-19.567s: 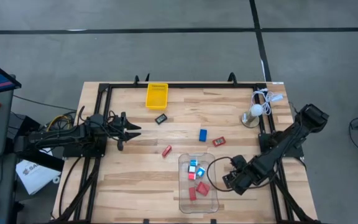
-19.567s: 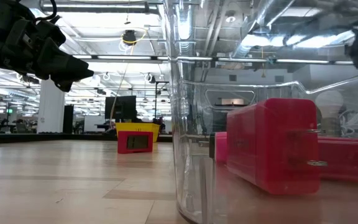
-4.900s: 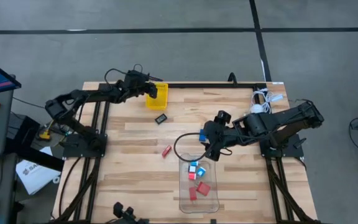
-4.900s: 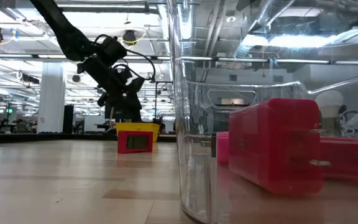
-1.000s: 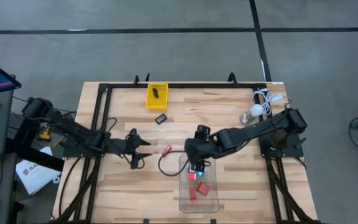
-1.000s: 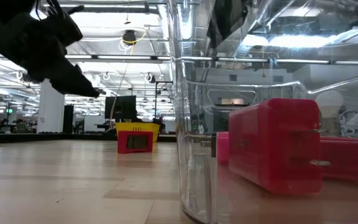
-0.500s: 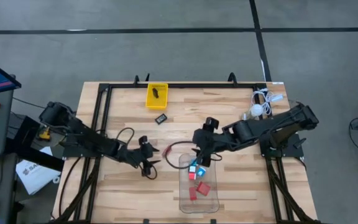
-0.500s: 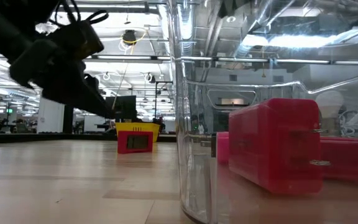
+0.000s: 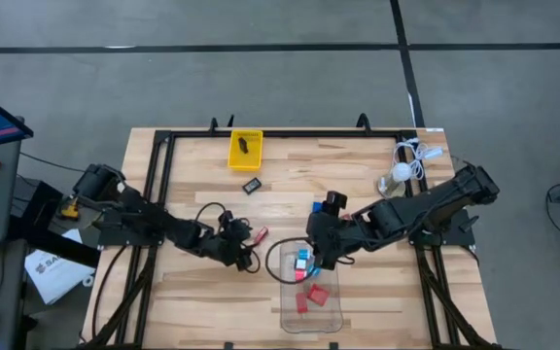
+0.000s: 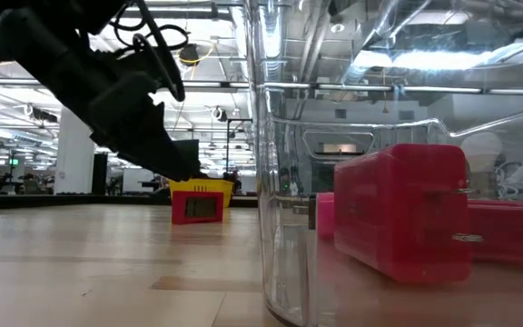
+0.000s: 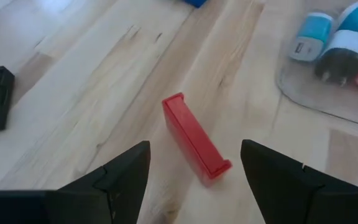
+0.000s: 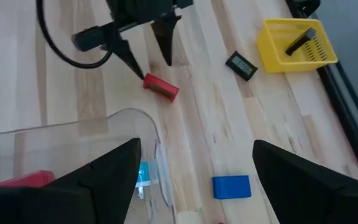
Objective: Pick & Place Office items
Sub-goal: Put the left red digital clock into the yellow bin
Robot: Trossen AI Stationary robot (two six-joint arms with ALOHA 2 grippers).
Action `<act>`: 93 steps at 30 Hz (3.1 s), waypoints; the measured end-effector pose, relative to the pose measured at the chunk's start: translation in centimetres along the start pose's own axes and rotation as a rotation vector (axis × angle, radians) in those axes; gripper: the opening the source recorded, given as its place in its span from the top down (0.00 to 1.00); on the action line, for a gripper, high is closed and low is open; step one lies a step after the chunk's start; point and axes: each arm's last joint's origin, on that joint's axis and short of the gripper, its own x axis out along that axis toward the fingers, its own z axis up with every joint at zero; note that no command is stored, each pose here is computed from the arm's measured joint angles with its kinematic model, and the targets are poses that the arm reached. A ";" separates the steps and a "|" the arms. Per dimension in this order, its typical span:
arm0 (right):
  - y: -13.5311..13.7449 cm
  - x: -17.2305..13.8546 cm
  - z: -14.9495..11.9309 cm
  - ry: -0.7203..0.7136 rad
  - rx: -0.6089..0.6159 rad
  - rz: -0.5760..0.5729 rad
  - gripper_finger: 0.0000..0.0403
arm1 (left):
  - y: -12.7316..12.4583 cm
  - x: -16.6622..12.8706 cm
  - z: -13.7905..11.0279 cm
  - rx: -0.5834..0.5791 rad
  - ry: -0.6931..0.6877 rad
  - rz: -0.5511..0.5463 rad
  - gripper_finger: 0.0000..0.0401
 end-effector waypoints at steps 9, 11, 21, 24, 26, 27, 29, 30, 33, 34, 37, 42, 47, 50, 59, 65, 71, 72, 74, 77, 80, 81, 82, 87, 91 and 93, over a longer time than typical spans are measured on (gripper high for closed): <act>0.7 -0.8 -0.6 -0.005 -0.013 -0.013 0.25 | -0.1 0.2 0.4 -0.077 -0.005 0.002 0.38; 0.8 -0.9 -0.7 -0.003 -0.012 -0.018 0.25 | 0.0 0.2 0.4 -0.084 -0.001 0.002 0.38; 0.7 -2.5 -0.9 -0.043 0.002 -0.015 0.25 | 0.8 1.7 0.0 -0.096 0.091 -0.018 0.38; 0.5 -3.2 -0.9 -0.068 0.013 -0.016 0.25 | 1.0 1.9 0.0 -0.094 0.103 -0.013 0.40; 0.5 -3.6 -1.0 -0.076 0.016 -0.009 0.25 | 1.1 2.0 0.0 -0.097 0.115 -0.023 0.42; 0.4 -3.7 -0.9 -0.081 0.019 -0.007 0.25 | 1.1 2.1 0.0 -0.098 0.119 -0.026 0.44; 0.5 -3.9 -1.0 -0.087 0.020 0.000 0.25 | 1.1 2.1 0.0 -0.096 0.121 -0.027 0.47; 0.4 -4.1 -0.9 -0.092 0.023 0.002 0.25 | 1.1 2.1 0.0 -0.095 0.121 -0.027 0.49; 0.4 -4.2 -0.8 -0.107 0.033 0.006 0.25 | 1.2 2.1 0.0 -0.094 0.127 -0.025 0.57; 0.4 -4.1 -0.8 -0.105 0.032 0.005 0.25 | 1.2 2.1 -0.1 -0.093 0.129 -0.024 0.60; 0.4 -4.1 -0.8 -0.104 0.032 0.005 0.25 | 1.2 2.1 -0.1 -0.093 0.129 -0.026 0.73; 0.4 -4.1 -0.9 -0.102 0.034 0.005 0.25 | 1.2 1.8 0.3 -0.068 0.117 -0.035 0.86; 0.3 -4.1 -0.9 -0.097 0.031 0.001 0.25 | 2.3 0.7 2.4 -0.084 0.033 -0.032 0.86; 0.2 -4.1 -1.0 -0.093 0.023 -0.019 0.25 | 3.8 -0.6 4.5 -0.092 -0.050 -0.014 0.86; 0.0 -4.1 -1.4 -0.063 0.025 -0.046 0.25 | 12.6 -3.9 8.4 -0.182 -0.105 0.164 0.86; -0.3 -3.9 -1.3 -0.060 0.028 -0.060 0.25 | 18.1 -3.5 8.8 -0.296 -0.044 0.166 0.86; -0.7 -3.6 -1.2 -0.050 0.025 -0.075 0.25 | 22.0 -1.9 9.2 -0.397 -0.071 0.102 0.86; -0.7 -3.6 -1.2 -0.048 0.022 -0.077 0.25 | 22.5 -1.6 9.3 -0.414 -0.084 0.070 0.86; -0.7 -3.6 -1.2 -0.045 0.016 -0.074 0.25 | 23.7 -1.0 9.2 -0.444 -0.081 0.049 0.86; -0.7 -3.6 -1.2 -0.044 0.009 -0.073 0.25 | 24.8 0.2 9.7 -0.321 -0.050 0.036 0.86; -0.7 -3.6 -1.2 -0.042 0.007 -0.069 0.25 | 25.3 1.6 10.1 -0.258 -0.001 0.039 0.86; -0.7 -3.6 -1.2 -0.042 0.007 -0.068 0.25 | 25.5 2.1 10.3 -0.248 0.010 0.042 0.86; -0.6 -3.6 -1.3 -0.042 0.005 -0.066 0.25 | 25.6 2.5 10.5 -0.246 0.024 0.055 0.86; -0.3 -3.9 -1.4 -0.045 0.000 -0.057 0.25 | 26.3 4.6 10.7 -0.198 0.187 0.140 0.86; 0.0 -4.0 -1.5 -0.048 -0.006 -0.050 0.25 | 26.6 5.0 10.6 -0.165 0.241 0.206 0.86; 0.0 -4.1 -1.5 -0.048 -0.006 -0.050 0.25 | 26.6 5.0 10.6 -0.153 0.253 0.214 0.86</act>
